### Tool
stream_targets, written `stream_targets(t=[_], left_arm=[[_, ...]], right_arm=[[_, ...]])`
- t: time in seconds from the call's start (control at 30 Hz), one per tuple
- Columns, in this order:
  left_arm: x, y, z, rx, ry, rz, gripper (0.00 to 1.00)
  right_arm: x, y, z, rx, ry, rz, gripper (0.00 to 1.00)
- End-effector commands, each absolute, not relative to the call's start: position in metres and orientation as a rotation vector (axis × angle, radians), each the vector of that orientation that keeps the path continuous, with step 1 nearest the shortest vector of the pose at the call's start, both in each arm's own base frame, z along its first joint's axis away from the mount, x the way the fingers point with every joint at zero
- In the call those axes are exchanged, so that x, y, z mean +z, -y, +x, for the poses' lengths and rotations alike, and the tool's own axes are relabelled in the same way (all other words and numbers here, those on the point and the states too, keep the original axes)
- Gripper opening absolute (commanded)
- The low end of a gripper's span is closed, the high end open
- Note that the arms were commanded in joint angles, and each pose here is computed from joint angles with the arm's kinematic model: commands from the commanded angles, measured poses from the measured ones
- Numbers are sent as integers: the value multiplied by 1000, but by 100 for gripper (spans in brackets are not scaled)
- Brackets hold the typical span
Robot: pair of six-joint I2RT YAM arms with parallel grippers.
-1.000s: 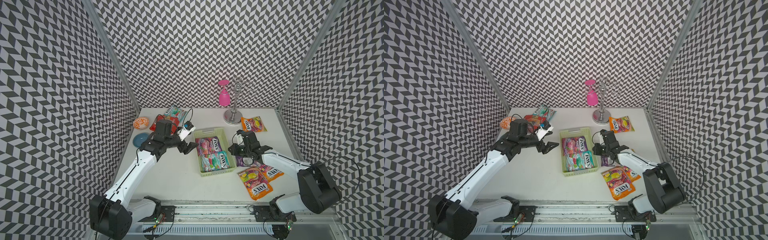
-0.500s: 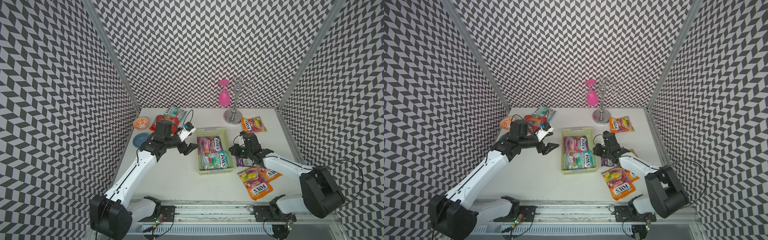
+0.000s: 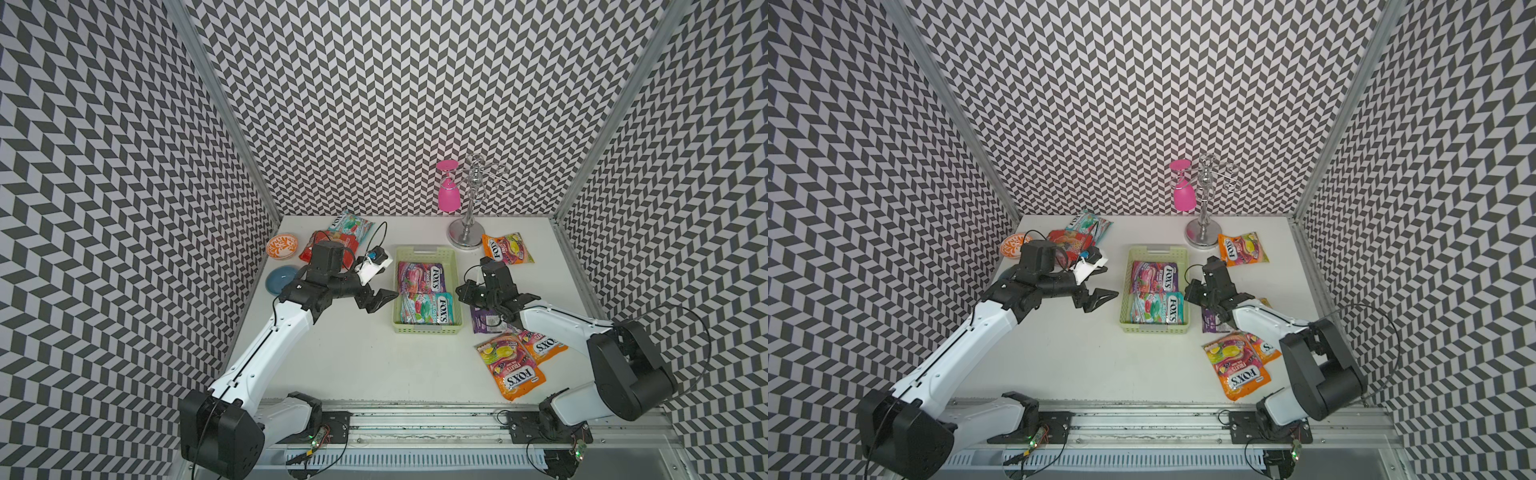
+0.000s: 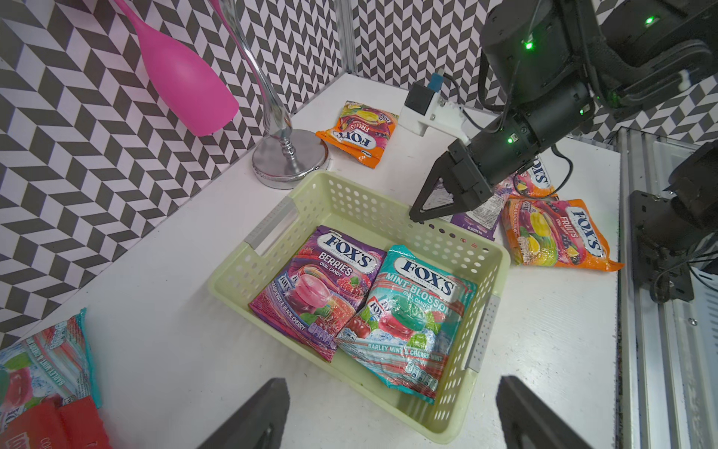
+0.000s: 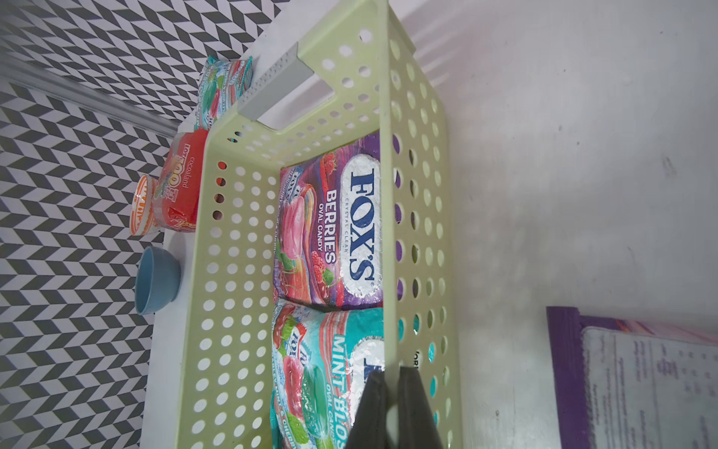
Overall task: Put the candies in the basket
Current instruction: Adjust the basket at the center of the board.
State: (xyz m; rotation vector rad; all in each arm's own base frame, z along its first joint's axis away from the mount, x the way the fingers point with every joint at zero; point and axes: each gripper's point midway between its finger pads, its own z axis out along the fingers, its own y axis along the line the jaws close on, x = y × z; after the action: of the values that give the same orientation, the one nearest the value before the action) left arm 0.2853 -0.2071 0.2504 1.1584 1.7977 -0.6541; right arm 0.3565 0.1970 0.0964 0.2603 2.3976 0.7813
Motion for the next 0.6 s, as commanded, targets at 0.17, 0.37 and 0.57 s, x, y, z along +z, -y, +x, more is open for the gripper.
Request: stream_targets(t=[0.17,0.37,0.57], left_arm=[[252,203,275,-669,-1774,1181,89],[254,201,275,-672,-1777,1171,90],[255,199,276,-681,-1780,1163,90]], right_arm=[[146,-175,372,708,-2300,193,36],[134,-105,353,453,-2365,287,51],[114,-48,335,319,-2407,416,58]])
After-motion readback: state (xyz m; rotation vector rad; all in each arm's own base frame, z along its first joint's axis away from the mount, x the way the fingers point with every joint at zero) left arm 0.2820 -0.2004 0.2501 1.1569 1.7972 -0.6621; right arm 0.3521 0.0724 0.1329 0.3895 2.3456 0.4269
